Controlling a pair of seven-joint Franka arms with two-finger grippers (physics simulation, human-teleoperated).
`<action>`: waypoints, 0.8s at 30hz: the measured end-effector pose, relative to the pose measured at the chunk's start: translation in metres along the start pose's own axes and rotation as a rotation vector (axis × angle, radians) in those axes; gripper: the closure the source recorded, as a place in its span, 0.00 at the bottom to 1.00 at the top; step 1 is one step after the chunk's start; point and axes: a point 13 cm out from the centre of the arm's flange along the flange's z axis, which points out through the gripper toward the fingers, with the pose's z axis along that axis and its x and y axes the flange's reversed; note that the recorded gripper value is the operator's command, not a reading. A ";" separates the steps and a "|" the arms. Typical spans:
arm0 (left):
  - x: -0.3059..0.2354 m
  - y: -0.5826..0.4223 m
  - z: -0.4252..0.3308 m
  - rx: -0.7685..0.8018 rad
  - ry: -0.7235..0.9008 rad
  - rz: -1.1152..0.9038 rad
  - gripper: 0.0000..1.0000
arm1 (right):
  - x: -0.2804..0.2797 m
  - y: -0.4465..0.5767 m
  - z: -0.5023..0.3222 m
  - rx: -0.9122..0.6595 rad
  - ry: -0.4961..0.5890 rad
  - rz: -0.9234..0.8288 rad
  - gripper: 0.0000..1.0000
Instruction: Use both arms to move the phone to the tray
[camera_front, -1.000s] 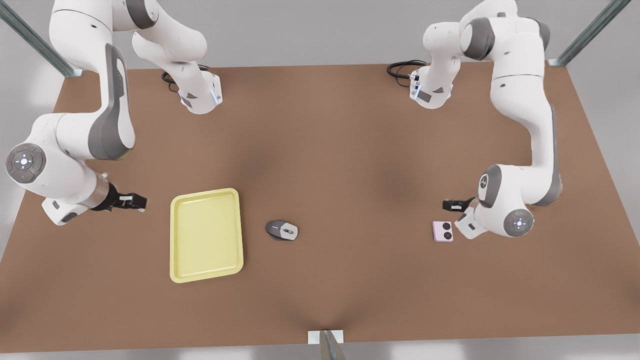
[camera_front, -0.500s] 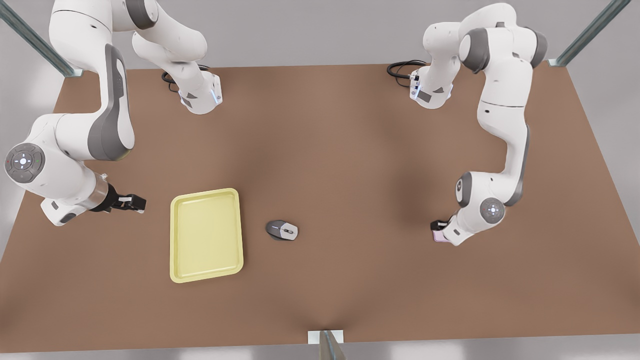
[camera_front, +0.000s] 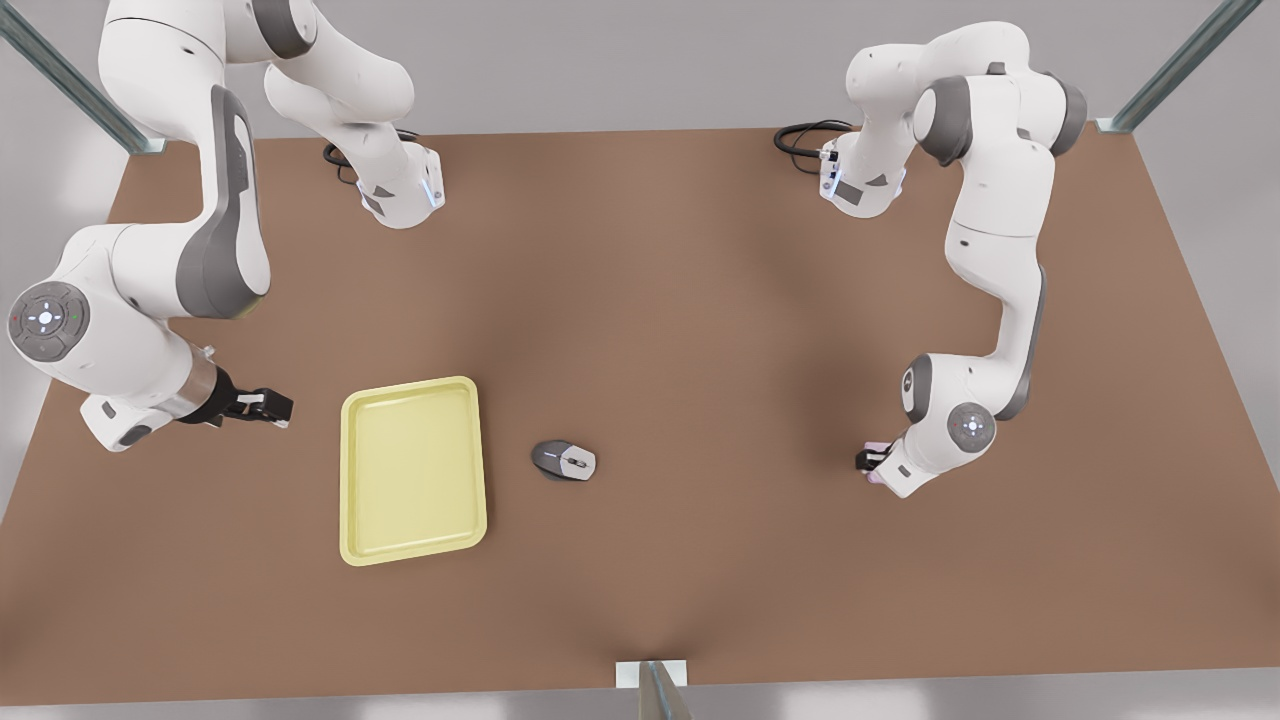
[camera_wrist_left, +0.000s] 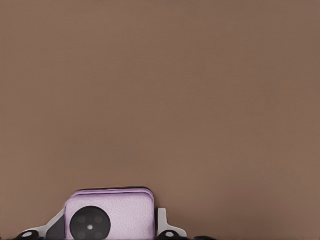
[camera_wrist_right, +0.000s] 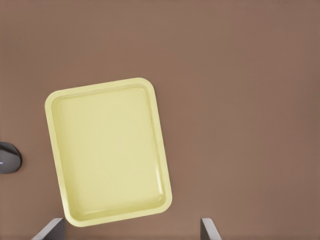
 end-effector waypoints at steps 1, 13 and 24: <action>0.000 0.000 0.000 0.000 -0.001 0.000 0.15 | 0.000 0.001 0.000 0.000 0.000 -0.002 0.00; -0.004 0.001 0.001 0.001 -0.007 -0.006 0.15 | 0.001 0.003 0.001 0.001 0.005 -0.003 0.00; -0.008 0.001 -0.007 -0.005 -0.016 -0.025 0.26 | 0.001 0.007 0.000 0.000 0.004 -0.006 0.00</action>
